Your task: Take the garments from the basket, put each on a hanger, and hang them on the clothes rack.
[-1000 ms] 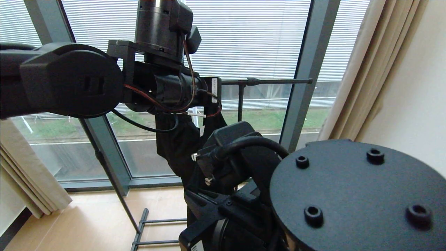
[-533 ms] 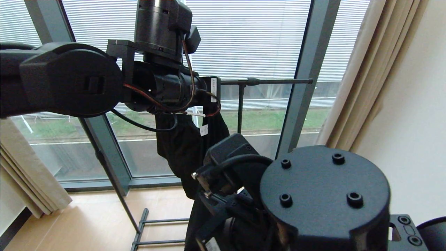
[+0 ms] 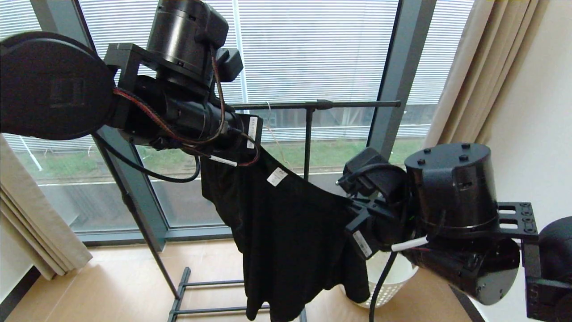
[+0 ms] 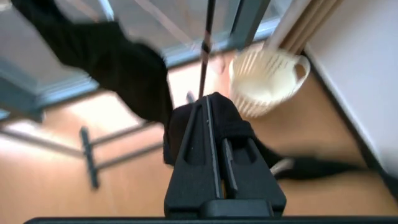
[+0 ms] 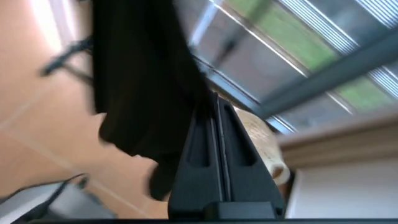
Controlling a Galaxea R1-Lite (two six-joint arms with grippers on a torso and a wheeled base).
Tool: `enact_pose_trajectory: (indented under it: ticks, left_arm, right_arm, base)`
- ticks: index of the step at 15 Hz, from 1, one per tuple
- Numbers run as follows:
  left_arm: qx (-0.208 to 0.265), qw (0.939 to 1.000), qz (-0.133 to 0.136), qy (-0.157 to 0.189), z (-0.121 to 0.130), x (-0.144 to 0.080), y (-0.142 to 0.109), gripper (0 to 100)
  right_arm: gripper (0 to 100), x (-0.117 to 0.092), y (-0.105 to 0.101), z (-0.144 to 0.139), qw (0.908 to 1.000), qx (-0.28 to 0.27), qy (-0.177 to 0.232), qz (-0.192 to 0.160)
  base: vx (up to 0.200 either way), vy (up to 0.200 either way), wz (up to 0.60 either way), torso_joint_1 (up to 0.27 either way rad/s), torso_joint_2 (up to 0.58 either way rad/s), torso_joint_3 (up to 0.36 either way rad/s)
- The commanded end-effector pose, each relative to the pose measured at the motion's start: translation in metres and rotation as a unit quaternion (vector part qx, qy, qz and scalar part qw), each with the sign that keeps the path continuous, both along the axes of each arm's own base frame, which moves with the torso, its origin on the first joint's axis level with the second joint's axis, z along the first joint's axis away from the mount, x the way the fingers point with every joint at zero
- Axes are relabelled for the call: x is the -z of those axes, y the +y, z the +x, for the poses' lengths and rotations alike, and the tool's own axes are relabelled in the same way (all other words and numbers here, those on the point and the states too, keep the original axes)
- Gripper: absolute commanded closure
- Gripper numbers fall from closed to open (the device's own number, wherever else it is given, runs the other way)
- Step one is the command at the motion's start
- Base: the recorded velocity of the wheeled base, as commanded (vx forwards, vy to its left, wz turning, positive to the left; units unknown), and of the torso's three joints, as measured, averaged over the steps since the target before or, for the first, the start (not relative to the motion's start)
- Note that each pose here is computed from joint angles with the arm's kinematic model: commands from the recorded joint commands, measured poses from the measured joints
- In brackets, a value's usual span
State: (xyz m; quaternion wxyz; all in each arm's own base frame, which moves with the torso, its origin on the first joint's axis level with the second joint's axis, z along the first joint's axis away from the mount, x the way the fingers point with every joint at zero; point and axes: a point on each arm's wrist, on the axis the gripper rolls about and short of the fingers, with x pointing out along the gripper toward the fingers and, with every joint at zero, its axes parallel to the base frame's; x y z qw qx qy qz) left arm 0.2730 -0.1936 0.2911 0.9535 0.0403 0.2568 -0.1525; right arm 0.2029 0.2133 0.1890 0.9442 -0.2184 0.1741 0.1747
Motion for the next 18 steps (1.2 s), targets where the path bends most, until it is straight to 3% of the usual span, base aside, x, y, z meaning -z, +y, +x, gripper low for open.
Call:
enact_pose_trajectory:
  ticks: [1, 3, 5, 6, 9, 10, 13, 15, 18]
  left_arm:
    - [0.003, 1.0000, 0.003, 0.003, -0.015, -0.008, 0.009, 100]
    - [0.010, 0.9996, 0.017, 0.020, -0.031, -0.001, 0.016, 100]
    - [0.042, 0.9966, 0.053, 0.047, -0.059, 0.020, 0.022, 100]
    - [0.060, 0.9946, 0.063, 0.057, -0.071, 0.027, 0.022, 100]
    - [0.107, 0.9853, 0.096, 0.093, -0.098, 0.054, 0.015, 100]
    - [0.133, 0.9800, 0.104, 0.106, -0.106, 0.065, 0.008, 100]
    - [0.184, 0.9701, 0.099, 0.123, -0.115, 0.073, -0.009, 100]
    - [0.206, 0.9669, 0.083, 0.126, -0.116, 0.080, -0.026, 100]
    - [0.195, 0.9738, 0.013, 0.116, -0.112, 0.081, -0.049, 100]
  right_arm:
    - [100, -0.004, -0.003, 0.026, 0.9987, 0.050, -0.013, 0.003]
    - [100, 0.001, 0.005, 0.039, 0.9976, 0.065, -0.010, 0.023]
    - [100, 0.000, 0.018, 0.052, 0.9933, 0.086, -0.030, 0.071]
    - [100, 0.002, 0.021, 0.056, 0.9922, 0.093, -0.036, 0.074]
    - [100, 0.000, 0.031, 0.065, 0.9891, 0.094, -0.052, 0.100]
    - [100, -0.005, 0.043, 0.069, 0.9854, 0.092, -0.059, 0.130]
    - [100, -0.004, 0.069, 0.071, 0.9797, 0.083, -0.052, 0.175]
    - [100, -0.002, 0.084, 0.072, 0.9743, 0.082, -0.048, 0.205]
    - [100, 0.005, 0.104, 0.062, 0.9704, 0.067, -0.031, 0.230]
  base:
    - [0.000, 0.000, 0.00, 0.000, 0.00, 0.000]
    - [0.000, 0.000, 0.00, 0.000, 0.00, 0.000]
    - [0.000, 0.000, 0.00, 0.000, 0.00, 0.000]
    - [0.000, 0.000, 0.00, 0.000, 0.00, 0.000]
    - [0.000, 0.000, 0.00, 0.000, 0.00, 0.000]
    - [0.000, 0.000, 0.00, 0.000, 0.00, 0.000]
    - [0.000, 0.000, 0.00, 0.000, 0.00, 0.000]
    - [0.000, 0.000, 0.00, 0.000, 0.00, 0.000]
    - [0.000, 0.000, 0.00, 0.000, 0.00, 0.000]
